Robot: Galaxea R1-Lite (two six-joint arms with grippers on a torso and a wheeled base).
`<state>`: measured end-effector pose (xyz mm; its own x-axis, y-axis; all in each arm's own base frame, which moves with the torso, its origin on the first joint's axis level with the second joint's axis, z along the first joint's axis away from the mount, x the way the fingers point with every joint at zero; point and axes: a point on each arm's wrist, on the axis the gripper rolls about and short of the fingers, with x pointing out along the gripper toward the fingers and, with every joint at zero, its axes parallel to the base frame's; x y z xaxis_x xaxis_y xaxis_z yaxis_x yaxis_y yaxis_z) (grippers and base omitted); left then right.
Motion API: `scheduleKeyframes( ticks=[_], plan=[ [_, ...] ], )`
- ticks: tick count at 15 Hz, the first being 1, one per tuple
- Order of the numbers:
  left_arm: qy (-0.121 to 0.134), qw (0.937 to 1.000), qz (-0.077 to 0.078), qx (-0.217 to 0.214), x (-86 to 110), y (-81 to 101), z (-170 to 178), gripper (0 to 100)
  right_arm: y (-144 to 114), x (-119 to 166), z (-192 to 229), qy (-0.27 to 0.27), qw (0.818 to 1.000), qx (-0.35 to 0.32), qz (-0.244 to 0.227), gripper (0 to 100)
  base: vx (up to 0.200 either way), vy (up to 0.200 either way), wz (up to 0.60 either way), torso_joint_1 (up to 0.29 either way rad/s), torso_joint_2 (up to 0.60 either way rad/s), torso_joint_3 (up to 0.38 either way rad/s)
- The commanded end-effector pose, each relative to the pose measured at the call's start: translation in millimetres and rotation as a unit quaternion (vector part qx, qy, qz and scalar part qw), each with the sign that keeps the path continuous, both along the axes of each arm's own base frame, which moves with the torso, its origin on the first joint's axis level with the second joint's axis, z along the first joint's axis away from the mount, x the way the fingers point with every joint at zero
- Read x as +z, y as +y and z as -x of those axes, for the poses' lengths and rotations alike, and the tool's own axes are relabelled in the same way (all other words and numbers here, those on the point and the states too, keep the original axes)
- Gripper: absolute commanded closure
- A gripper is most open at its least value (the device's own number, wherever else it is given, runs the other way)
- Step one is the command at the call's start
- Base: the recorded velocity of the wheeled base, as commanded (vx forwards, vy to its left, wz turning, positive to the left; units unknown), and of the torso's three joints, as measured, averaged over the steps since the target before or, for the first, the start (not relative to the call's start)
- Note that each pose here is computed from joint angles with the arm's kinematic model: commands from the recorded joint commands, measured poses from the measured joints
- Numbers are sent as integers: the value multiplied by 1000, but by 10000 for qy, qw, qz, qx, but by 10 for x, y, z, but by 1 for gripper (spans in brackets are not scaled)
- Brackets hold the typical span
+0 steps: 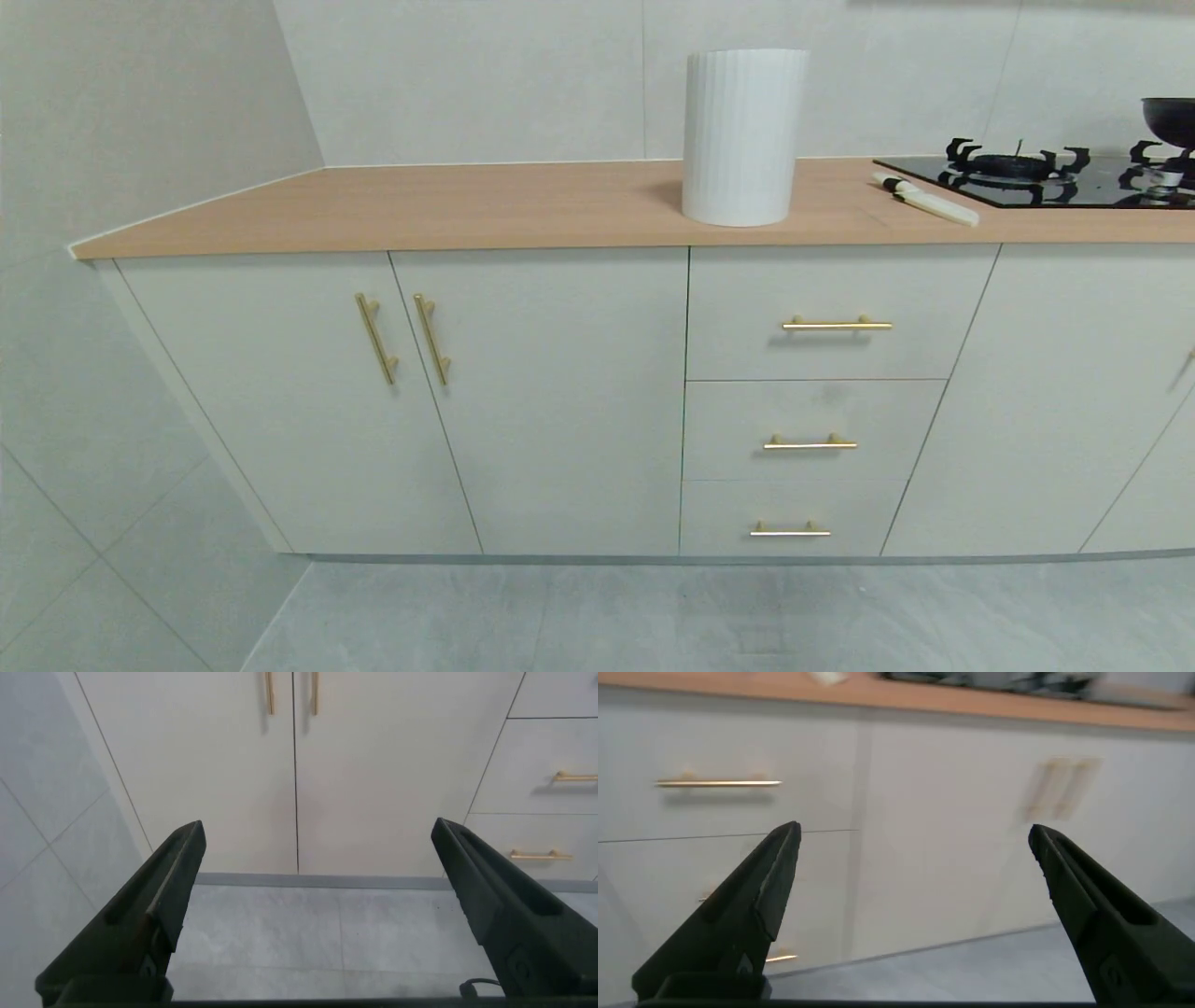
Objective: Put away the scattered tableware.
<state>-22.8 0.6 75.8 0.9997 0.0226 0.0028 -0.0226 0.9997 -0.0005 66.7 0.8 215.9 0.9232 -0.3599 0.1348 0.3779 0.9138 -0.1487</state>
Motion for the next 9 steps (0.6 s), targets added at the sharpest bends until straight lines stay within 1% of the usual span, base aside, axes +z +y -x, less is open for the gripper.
scheduleKeyframes(
  ticks=[1, 3, 5, 6, 7, 8, 9],
  plan=[
    [6, 10000, 6, 2, 1, 0, -1, 0, -147, -184, 978, -741, 9943, -748, 187, 0, 0, 0, 0, 0, 0, 0],
    [6, 10000, -2, 2, 1, 0, -1, 0, -132, -288, 1181, -971, 9908, -928, 190, 0, 0, 0, 0, 0, 0, 0],
    [6, 10000, 6, 2, 1, 0, -1, 0, -117, -420, 1338, -1307, 9878, -822, 227, 0, 0, 0, 0, 0, 0, 0],
    [6, 10000, 6, 2, 1, 0, -1, 0, -111, -490, 1319, -1322, 9892, -595, 216, 0, 0, 0, 0, 0, 0, 0],
    [6, 10000, 6, 2, 1, 0, -1, 0, -108, -515, 1294, -1325, 9897, -523, 166, 0, 0, 0, 0, 0, 0, 0],
    [6, 10000, -2, 2, 1, 0, -1, 0, -94, -631, 1213, -1213, 9925, -131, 39, 0, 0, 0, 0, 0, 0, 0],
    [6, 10000, -2, 2, 1, 0, -1, 0, -72, -822, 1094, -897, 9950, 430, 14, 0, 0, 0, 0, 0, 0, 0]
  ],
)
